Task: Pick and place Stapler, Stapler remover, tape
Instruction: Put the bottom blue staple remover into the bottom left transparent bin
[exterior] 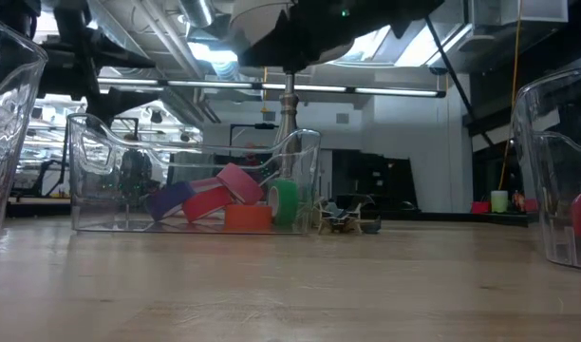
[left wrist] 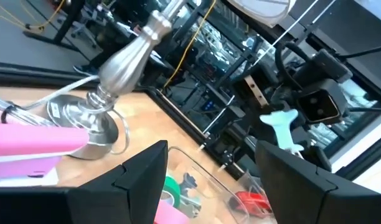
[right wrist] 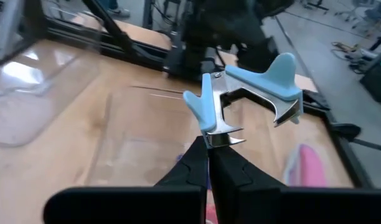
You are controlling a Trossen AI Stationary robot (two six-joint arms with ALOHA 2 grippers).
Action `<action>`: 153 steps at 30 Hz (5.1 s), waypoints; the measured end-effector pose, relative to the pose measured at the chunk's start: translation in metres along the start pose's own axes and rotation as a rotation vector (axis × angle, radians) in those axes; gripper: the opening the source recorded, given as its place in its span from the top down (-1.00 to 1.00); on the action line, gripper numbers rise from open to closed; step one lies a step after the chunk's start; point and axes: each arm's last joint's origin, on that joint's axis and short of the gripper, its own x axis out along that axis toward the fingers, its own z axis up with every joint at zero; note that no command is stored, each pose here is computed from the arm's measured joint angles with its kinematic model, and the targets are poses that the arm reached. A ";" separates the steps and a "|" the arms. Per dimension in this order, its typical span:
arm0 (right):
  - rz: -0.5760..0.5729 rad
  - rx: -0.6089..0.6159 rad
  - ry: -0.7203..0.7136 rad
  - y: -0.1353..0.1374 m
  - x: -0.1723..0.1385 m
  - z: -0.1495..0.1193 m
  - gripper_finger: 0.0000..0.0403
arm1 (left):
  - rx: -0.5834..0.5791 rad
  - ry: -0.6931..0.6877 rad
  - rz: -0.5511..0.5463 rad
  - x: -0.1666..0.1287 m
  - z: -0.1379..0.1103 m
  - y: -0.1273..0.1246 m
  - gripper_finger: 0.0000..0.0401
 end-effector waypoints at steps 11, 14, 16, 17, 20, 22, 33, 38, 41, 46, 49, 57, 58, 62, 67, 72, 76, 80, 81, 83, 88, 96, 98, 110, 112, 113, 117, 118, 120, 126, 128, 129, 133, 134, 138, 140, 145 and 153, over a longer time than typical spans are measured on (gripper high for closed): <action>-0.040 0.013 0.013 -0.017 0.001 -0.006 0.97 | -0.157 0.025 0.077 0.003 -0.005 0.005 -0.19; -0.036 0.014 0.027 -0.016 0.004 -0.010 0.97 | -0.135 0.016 0.091 0.003 -0.005 0.005 -0.19; -0.030 0.015 0.044 -0.016 0.006 -0.013 0.97 | -0.138 0.017 0.085 0.003 -0.004 0.005 -0.19; -0.027 0.015 0.053 -0.015 0.008 -0.015 0.97 | -0.133 0.014 0.083 0.003 -0.004 0.005 -0.19; -0.020 0.016 0.055 -0.014 0.011 -0.018 0.97 | -0.131 0.009 0.083 0.003 -0.004 0.004 -0.19; -0.020 0.016 0.055 -0.014 0.012 -0.018 0.97 | -0.138 0.009 0.083 0.003 -0.004 0.004 -0.19; -0.033 0.015 0.010 -0.015 0.013 -0.015 0.97 | -0.140 0.012 0.081 0.003 -0.004 0.004 -0.19; -0.031 0.017 0.009 -0.015 0.013 -0.014 0.97 | -0.049 0.014 0.084 0.003 -0.004 0.005 -0.19; -0.031 0.016 0.008 -0.015 0.013 -0.014 0.97 | -0.028 0.022 0.075 0.003 -0.004 0.004 -0.19; -0.037 0.015 -0.014 -0.015 0.013 -0.012 0.97 | -0.037 0.024 0.015 0.003 -0.002 0.001 -0.19; -0.045 0.014 -0.043 -0.016 0.013 -0.009 0.97 | -0.049 0.003 -0.065 0.004 0.002 -0.005 -0.19; -0.068 0.011 -0.122 -0.018 0.012 -0.002 0.97 | -0.069 -0.032 -0.177 0.011 0.008 -0.014 -0.19; -0.069 0.010 -0.128 -0.018 0.012 -0.001 0.97 | -0.064 -0.031 -0.176 0.013 0.008 -0.014 -0.19; -0.074 0.010 -0.145 -0.019 0.012 0.000 0.97 | -0.037 -0.041 -0.216 0.017 0.009 -0.017 -0.19; -0.079 0.008 -0.162 -0.019 0.012 0.002 0.97 | -0.006 -0.056 -0.214 0.025 0.011 -0.021 -0.19; -0.084 0.005 -0.179 -0.020 0.011 0.004 0.97 | -0.025 -0.059 -0.126 0.035 0.010 -0.020 -0.19; -0.088 0.004 -0.191 -0.020 0.011 0.005 0.97 | -0.016 -0.037 -0.172 0.044 0.014 -0.028 -0.19; -0.088 0.003 -0.193 -0.020 0.011 0.005 0.97 | 0.035 -0.001 -0.184 0.055 0.018 -0.036 -0.19; -0.088 0.003 -0.193 -0.020 0.011 0.005 0.97 | 0.048 0.001 -0.184 0.058 0.019 -0.038 -0.19; -0.088 0.003 -0.193 -0.020 0.011 0.005 0.97 | 0.072 0.014 -0.196 0.064 0.022 -0.042 -0.19; -0.088 0.003 -0.193 -0.020 0.011 0.005 0.97 | 0.100 0.069 -0.221 0.078 0.023 -0.049 -0.19; -0.088 0.001 -0.192 -0.020 0.011 0.005 0.97 | 0.067 0.055 -0.230 0.089 0.021 -0.050 -0.04; -0.088 0.001 -0.190 -0.020 0.011 0.005 0.97 | 0.043 0.062 -0.232 0.090 0.021 -0.050 0.09; -0.092 0.003 -0.169 -0.020 0.016 -0.001 0.97 | -0.013 0.082 -0.218 0.091 0.018 -0.048 0.81; -0.092 0.003 -0.169 -0.020 0.016 -0.001 0.96 | -0.012 0.083 -0.220 0.091 0.018 -0.048 0.81; -0.091 0.004 -0.169 -0.020 0.017 -0.001 0.95 | -0.010 0.085 -0.220 0.091 0.018 -0.048 0.81; -0.083 0.012 -0.170 -0.019 0.017 -0.001 0.83 | 0.014 0.094 -0.236 0.091 0.018 -0.049 0.81; -0.079 0.015 -0.165 -0.019 0.017 -0.002 0.79 | 0.022 0.099 -0.247 0.091 0.018 -0.049 0.81; -0.071 0.033 -0.153 -0.018 0.018 -0.003 0.69 | 0.028 0.105 -0.265 0.090 0.020 -0.049 0.81; -0.058 0.097 -0.134 -0.017 0.018 -0.005 0.35 | 0.061 0.100 -0.297 0.089 0.026 -0.047 0.81; -0.051 0.125 -0.111 -0.017 0.019 -0.008 0.24 | 0.076 0.110 -0.323 0.088 0.028 -0.047 0.81; -0.049 0.141 -0.107 -0.017 0.019 -0.008 0.20 | 0.088 0.119 -0.334 0.088 0.028 -0.047 0.81; -0.043 0.182 -0.086 -0.016 0.019 -0.010 0.05 | 0.136 0.164 -0.343 0.087 0.027 -0.047 0.81; -0.042 0.192 -0.083 -0.016 0.019 -0.010 0.03 | 0.151 0.187 -0.341 0.088 0.026 -0.048 0.81; -0.040 0.201 -0.075 -0.016 0.019 -0.011 -0.01 | 0.239 0.292 -0.353 0.092 0.027 -0.057 0.81; -0.040 0.201 -0.073 -0.016 0.019 -0.011 -0.01 | 0.289 0.360 -0.368 0.095 0.027 -0.064 0.81; -0.044 0.205 -0.074 -0.016 0.019 -0.011 -0.01 | 0.431 0.527 -0.396 0.096 0.031 -0.088 0.81; -0.039 0.240 -0.054 -0.015 0.019 -0.013 -0.02 | 0.477 0.752 -0.446 0.083 0.034 -0.127 0.80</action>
